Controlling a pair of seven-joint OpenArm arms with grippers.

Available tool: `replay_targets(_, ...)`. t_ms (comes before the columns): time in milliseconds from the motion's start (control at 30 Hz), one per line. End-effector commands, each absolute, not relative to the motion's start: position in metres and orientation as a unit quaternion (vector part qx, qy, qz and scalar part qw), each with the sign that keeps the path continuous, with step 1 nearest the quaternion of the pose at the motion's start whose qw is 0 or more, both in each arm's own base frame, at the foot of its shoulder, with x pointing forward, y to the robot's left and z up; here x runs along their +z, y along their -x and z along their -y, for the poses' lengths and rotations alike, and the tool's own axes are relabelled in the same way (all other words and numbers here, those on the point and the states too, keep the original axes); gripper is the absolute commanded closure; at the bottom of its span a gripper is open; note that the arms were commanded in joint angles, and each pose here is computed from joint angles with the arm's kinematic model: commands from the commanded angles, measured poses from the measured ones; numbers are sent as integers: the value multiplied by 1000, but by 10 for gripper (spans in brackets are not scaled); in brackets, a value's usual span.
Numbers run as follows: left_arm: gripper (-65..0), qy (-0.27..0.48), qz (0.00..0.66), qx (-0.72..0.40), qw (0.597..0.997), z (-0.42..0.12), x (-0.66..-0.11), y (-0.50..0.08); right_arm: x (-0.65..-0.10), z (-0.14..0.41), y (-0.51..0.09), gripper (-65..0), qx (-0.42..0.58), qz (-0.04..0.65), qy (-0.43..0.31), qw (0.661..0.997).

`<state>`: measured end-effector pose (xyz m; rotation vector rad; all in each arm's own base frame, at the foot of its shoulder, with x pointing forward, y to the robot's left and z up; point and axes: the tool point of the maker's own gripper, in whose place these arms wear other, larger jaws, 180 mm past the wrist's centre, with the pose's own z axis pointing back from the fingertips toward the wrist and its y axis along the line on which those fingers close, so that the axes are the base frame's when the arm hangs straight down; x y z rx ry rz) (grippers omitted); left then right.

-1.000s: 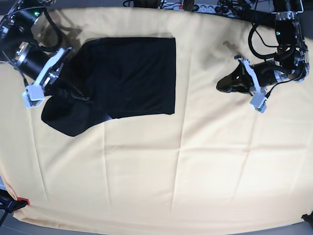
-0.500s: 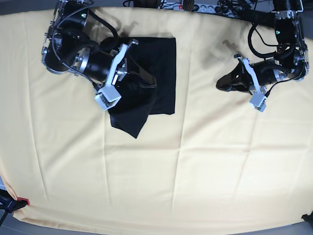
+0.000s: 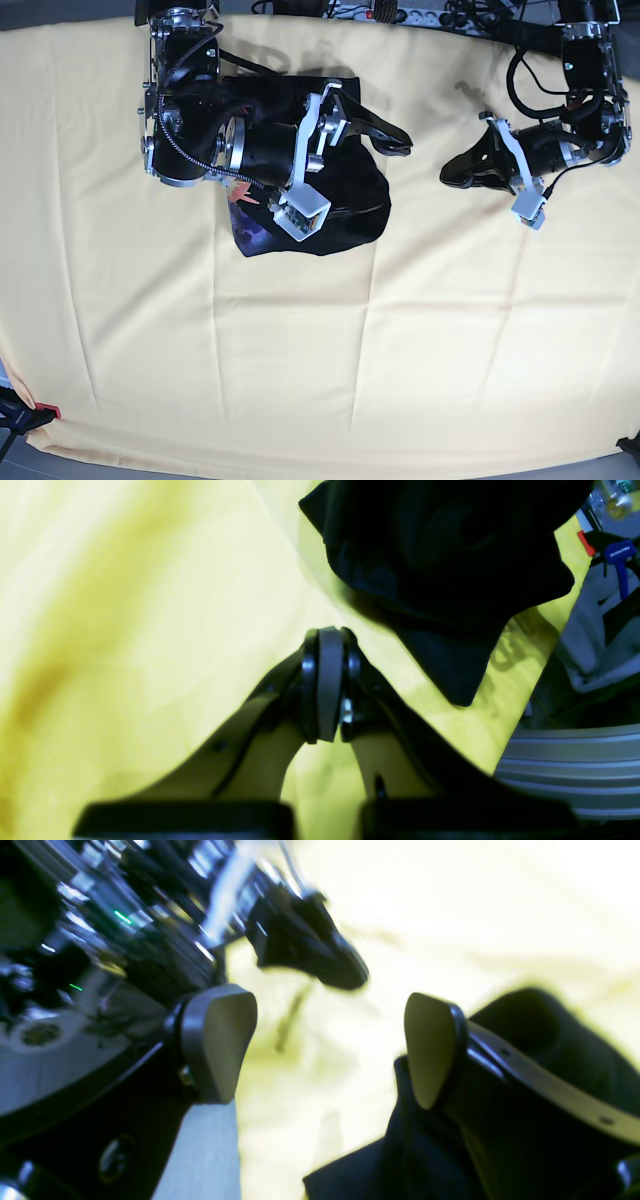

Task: Fold the T-shirt properly
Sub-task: 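Fold the shirt end held by the right gripper over onto the stack, then grasp the folded shirt edges with both grippers and lift them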

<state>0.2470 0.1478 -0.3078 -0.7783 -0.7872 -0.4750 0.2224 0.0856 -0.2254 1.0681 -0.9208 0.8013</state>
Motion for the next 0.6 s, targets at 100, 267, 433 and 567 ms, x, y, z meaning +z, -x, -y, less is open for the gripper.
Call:
replay_targets(100,0,367,388,-229,814,-149,-295,-252,-193,-73,-243,-508,364,470,-451,666)
replay_targets(267,0,365,379,-233,818,-149,-298,-250,-194,-21,-278,-203,320,517,-354,711)
replay_targets(433,0,365,379,-233,818,-149,-298,-250,-211,30,-293,0,253,527,-299,755)
replay_targets(567,0,370,383,-231,814,-148,-295,-250,-241,36,-278,0,235,487,-312,781)
